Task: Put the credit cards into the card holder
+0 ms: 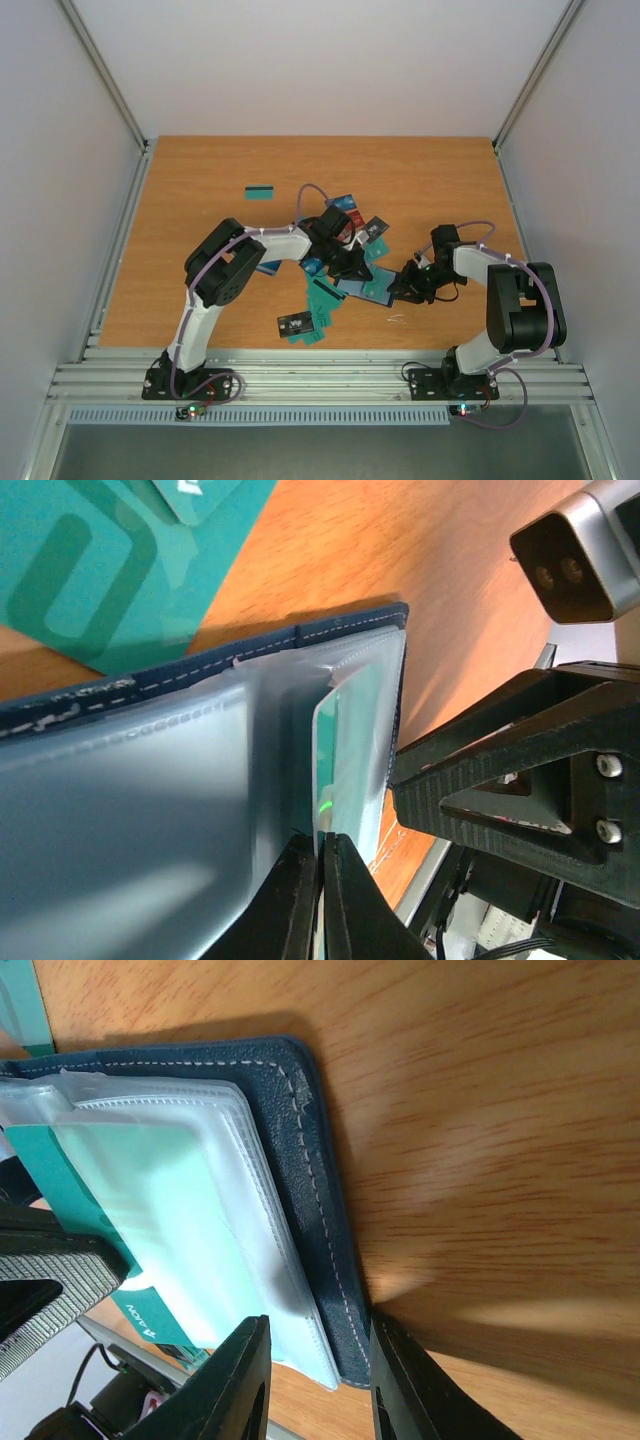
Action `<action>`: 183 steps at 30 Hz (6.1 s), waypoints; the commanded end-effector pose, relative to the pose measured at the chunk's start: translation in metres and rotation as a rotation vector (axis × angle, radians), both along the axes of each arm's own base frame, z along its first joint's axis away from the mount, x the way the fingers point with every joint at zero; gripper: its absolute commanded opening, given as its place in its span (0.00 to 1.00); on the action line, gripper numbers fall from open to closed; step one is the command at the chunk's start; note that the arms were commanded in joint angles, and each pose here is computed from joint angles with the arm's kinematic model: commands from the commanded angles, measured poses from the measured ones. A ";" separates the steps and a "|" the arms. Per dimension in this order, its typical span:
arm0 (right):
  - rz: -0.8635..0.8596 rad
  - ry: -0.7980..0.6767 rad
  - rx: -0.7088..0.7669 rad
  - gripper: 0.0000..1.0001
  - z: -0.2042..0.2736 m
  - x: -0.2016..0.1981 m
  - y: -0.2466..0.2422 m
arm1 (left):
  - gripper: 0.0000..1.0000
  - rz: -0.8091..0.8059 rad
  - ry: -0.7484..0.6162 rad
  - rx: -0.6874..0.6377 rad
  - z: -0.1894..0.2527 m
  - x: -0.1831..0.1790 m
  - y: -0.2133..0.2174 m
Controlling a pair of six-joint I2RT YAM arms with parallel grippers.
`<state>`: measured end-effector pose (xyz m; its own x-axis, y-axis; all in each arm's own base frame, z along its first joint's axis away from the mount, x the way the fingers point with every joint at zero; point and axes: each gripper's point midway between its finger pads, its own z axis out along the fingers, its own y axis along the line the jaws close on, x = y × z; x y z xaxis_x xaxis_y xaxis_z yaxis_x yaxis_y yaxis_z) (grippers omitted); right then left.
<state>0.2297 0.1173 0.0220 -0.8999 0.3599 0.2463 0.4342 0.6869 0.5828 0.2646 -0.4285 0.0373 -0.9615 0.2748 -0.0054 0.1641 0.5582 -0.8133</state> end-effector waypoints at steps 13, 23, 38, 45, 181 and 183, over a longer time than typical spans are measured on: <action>-0.012 0.005 0.006 0.30 -0.004 -0.002 0.000 | 0.38 -0.030 -0.042 0.183 -0.007 -0.009 0.007; -0.020 -0.006 0.007 0.30 -0.002 0.001 0.000 | 0.34 -0.048 0.000 0.346 -0.019 -0.015 0.007; -0.017 -0.008 0.028 0.30 -0.004 0.006 0.003 | 0.31 -0.048 0.037 0.478 -0.025 -0.017 -0.003; -0.009 -0.003 0.032 0.30 -0.006 0.004 0.004 | 0.31 -0.082 0.024 0.494 -0.022 -0.028 -0.020; 0.313 -0.293 -0.329 0.49 0.047 -0.129 0.091 | 0.74 -0.195 -0.291 0.664 -0.013 -0.103 0.133; 0.308 -0.293 -0.329 0.50 0.047 -0.128 0.090 | 0.74 -0.197 -0.283 0.650 -0.011 -0.106 0.129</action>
<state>0.0954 0.2092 0.0630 -0.9936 0.0769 -0.0822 0.0396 0.9224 0.3841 0.1585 -0.2813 0.0204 -0.8864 0.4630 -0.0012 0.4548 0.8704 -0.1887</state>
